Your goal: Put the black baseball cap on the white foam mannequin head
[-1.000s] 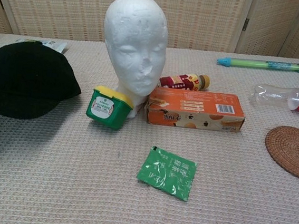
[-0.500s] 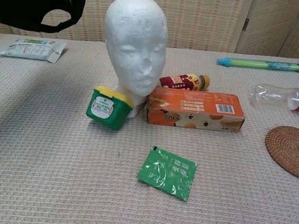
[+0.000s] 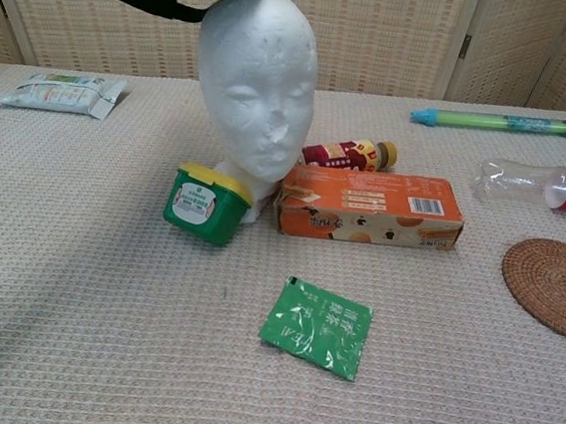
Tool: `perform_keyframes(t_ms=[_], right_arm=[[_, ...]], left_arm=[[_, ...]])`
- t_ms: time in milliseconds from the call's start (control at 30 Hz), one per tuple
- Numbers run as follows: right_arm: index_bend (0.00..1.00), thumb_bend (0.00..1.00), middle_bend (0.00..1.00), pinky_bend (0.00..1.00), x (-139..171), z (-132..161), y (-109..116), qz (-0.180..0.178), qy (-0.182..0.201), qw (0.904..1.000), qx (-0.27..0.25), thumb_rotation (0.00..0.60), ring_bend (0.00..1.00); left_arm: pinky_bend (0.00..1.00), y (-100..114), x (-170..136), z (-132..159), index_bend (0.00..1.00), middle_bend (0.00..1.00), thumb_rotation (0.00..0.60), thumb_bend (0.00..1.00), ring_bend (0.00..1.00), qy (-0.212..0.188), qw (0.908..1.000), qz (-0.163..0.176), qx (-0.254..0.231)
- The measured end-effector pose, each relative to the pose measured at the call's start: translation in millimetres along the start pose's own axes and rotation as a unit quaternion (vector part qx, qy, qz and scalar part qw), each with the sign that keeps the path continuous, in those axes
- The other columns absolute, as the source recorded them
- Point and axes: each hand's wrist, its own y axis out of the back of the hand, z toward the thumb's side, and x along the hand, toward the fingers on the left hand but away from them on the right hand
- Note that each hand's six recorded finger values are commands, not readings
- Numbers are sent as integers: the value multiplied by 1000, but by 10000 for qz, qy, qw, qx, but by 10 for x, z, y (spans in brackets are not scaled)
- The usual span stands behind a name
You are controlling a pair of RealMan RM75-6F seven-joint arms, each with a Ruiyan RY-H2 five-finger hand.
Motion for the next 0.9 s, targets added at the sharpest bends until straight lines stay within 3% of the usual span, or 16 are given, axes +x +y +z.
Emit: perform_keyframes(t_ms=[267, 400, 467, 600, 667, 733, 833, 900], right_arm=[[0, 108, 0, 0, 30, -74, 86, -95, -80, 9999, -48, 600, 0], [0, 107, 0, 0, 54, -80, 108, -126, -90, 9999, -53, 600, 0], [0, 107, 0, 0, 64, -78, 123, -159, -88, 9998, -61, 600, 0], [0, 109, 0, 0, 76, -67, 128, -177, -73, 9998, -59, 600, 0], [0, 108, 0, 0, 74, -61, 115, -154, -66, 9998, -49, 600, 0], [0, 107, 0, 0, 69, -53, 94, -113, -54, 9999, -28, 600, 0], [0, 108, 0, 0, 65, -44, 77, -88, -45, 10000, -5, 600, 0], [0, 107, 0, 0, 64, -41, 69, -78, -44, 10000, 10, 600, 0]], left_arm=[[936, -167, -300, 683, 687, 1000, 600, 522, 905, -439, 9963, -392, -631], [934, -243, -564, 827, 670, 1000, 600, 494, 899, -597, 9933, -702, -692], [930, -284, -694, 849, 598, 1000, 600, 424, 889, -624, 9921, -862, -663], [907, -317, -826, 834, 342, 985, 600, 291, 849, -603, 9911, -1016, -619], [886, -320, -846, 805, 210, 870, 600, 232, 809, -546, 9909, -1074, -598], [828, -314, -862, 775, 88, 641, 600, 180, 703, -480, 9906, -1136, -600], [710, -271, -898, 710, 19, 399, 600, 137, 493, -348, 9894, -1256, -637], [629, -210, -932, 647, 12, 337, 600, 133, 400, -233, 9882, -1350, -687]])
